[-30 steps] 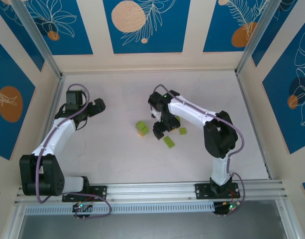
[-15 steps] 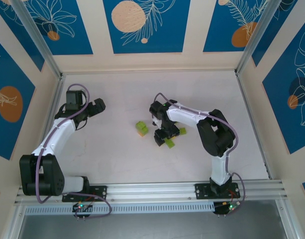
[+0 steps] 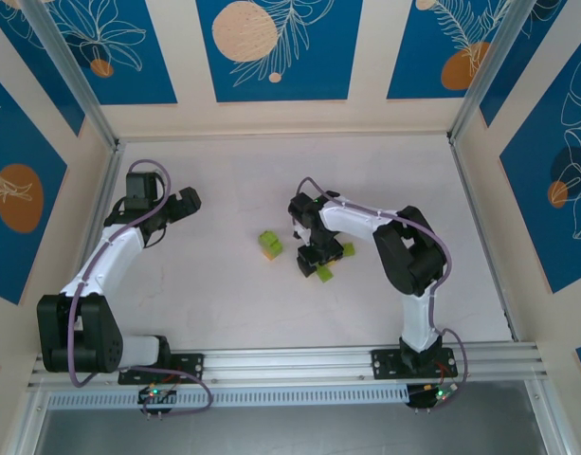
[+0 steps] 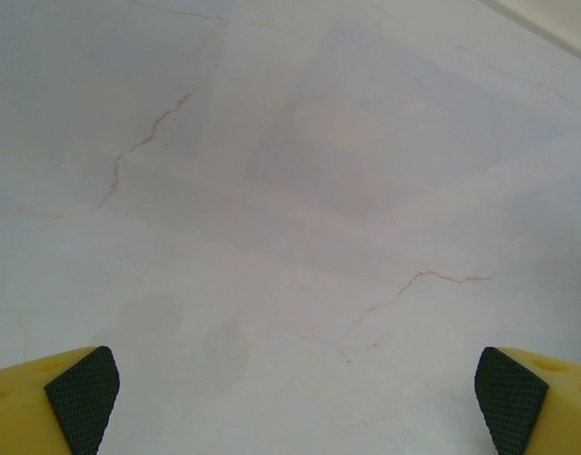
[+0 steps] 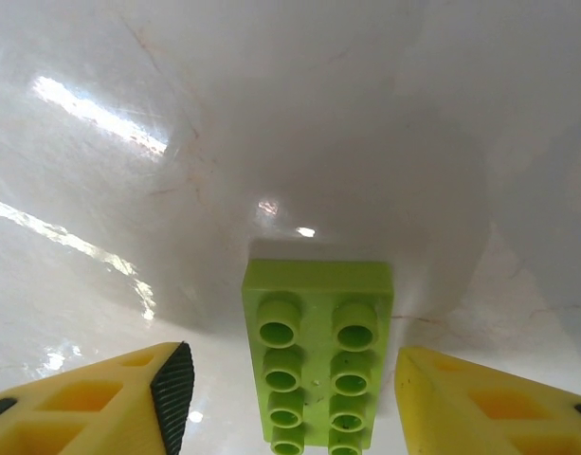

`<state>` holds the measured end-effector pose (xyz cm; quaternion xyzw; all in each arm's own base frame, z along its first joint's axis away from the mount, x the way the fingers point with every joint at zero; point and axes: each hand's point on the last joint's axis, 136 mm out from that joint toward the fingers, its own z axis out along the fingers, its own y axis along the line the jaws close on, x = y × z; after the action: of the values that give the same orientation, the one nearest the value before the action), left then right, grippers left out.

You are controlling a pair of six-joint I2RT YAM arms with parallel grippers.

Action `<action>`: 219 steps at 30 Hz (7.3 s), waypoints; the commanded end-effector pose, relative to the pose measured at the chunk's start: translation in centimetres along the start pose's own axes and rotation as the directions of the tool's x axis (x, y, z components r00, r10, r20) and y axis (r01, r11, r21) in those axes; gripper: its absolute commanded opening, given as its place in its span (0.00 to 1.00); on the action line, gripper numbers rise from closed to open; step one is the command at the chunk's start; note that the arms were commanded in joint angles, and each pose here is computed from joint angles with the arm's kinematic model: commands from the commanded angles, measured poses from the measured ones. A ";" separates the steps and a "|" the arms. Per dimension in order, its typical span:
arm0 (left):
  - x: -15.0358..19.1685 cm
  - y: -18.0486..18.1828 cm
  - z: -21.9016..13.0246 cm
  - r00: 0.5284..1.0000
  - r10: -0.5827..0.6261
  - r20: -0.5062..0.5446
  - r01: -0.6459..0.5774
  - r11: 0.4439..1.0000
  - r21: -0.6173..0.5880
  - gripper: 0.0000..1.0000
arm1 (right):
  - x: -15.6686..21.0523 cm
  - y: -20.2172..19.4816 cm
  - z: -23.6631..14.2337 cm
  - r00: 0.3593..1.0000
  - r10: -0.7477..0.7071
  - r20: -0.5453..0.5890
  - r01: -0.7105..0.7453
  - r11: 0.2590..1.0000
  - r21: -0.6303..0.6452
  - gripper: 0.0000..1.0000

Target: Assemble a carrot with lego

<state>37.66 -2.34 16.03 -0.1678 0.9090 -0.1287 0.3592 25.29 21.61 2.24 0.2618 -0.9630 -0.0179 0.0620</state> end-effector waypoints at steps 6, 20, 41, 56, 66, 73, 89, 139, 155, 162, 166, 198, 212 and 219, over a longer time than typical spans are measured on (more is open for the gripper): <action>-0.5 0.0 -0.6 1.000 0.001 0.014 -0.001 1.000 0.010 0.99 | 0.8 0.3 1.4 0.999 0.007 -0.045 -0.009 0.999 -0.042 0.51; -0.6 -0.1 -0.6 1.000 0.002 0.016 -0.002 1.000 0.015 0.99 | 0.9 0.4 -1.5 1.000 0.018 -0.016 -0.019 0.999 -0.042 0.34; -0.6 -0.1 -0.8 1.000 0.002 0.021 -0.002 1.000 0.018 0.99 | -7.5 6.7 -14.2 0.975 -0.161 0.152 0.179 0.977 -0.113 0.35; -0.6 -0.1 -0.7 1.000 0.002 0.021 -0.002 1.000 0.018 0.99 | -8.9 8.7 -11.9 0.966 -0.233 0.113 0.247 0.959 -0.137 0.35; -0.6 -0.1 -0.7 1.000 0.003 0.020 -0.003 1.000 0.016 0.99 | -9.5 9.4 -11.1 0.964 -0.240 0.112 0.255 0.955 -0.152 0.35; -0.6 0.0 -0.5 1.000 0.002 0.019 -0.002 1.000 0.016 0.99 | -9.7 9.6 -10.8 0.964 -0.244 0.108 0.259 0.954 -0.154 0.35; -0.5 0.0 -0.4 1.000 0.004 0.019 -0.004 1.000 0.012 0.99 | -10.1 9.8 -10.3 0.964 -0.244 0.108 0.259 0.953 -0.159 0.35; -0.5 0.0 -0.3 1.000 0.005 0.016 -0.005 1.000 0.014 0.99 | -9.4 10.2 -9.2 0.932 -0.352 0.085 0.361 0.920 -0.150 0.35; -0.5 0.0 -0.1 1.000 0.002 0.013 -0.002 1.000 0.018 0.99 | -9.2 10.7 -8.6 0.902 -0.425 0.073 0.430 0.900 -0.069 0.35; -0.5 -0.1 -0.1 1.000 0.002 0.012 -0.003 1.000 0.018 0.99 | -9.6 9.5 -8.7 0.909 -0.411 0.071 0.412 0.911 -0.003 0.35; -0.5 0.0 -0.1 1.000 0.002 0.013 -0.002 1.000 0.016 0.99 | -9.7 8.8 -8.6 0.915 -0.397 0.066 0.398 0.917 0.008 0.35; -0.4 0.0 0.0 1.000 0.005 0.011 -0.005 1.000 0.017 0.99 | -7.7 8.3 -3.1 0.910 -0.398 -0.113 0.403 0.915 0.020 0.32; -0.4 0.0 0.1 1.000 0.002 0.009 -0.002 1.000 0.020 0.99 | -5.5 8.0 -1.0 0.906 -0.378 -0.193 0.384 0.923 -0.003 0.31; -0.4 -0.1 0.2 1.000 0.000 0.010 -0.001 1.000 0.022 0.99 | -7.0 8.1 -3.8 0.924 -0.371 -0.092 0.373 0.928 0.004 0.30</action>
<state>37.65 -2.46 16.24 -0.1647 0.9082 -0.1320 0.3615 30.49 34.60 11.23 0.4535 -0.8900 -0.0417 -0.0200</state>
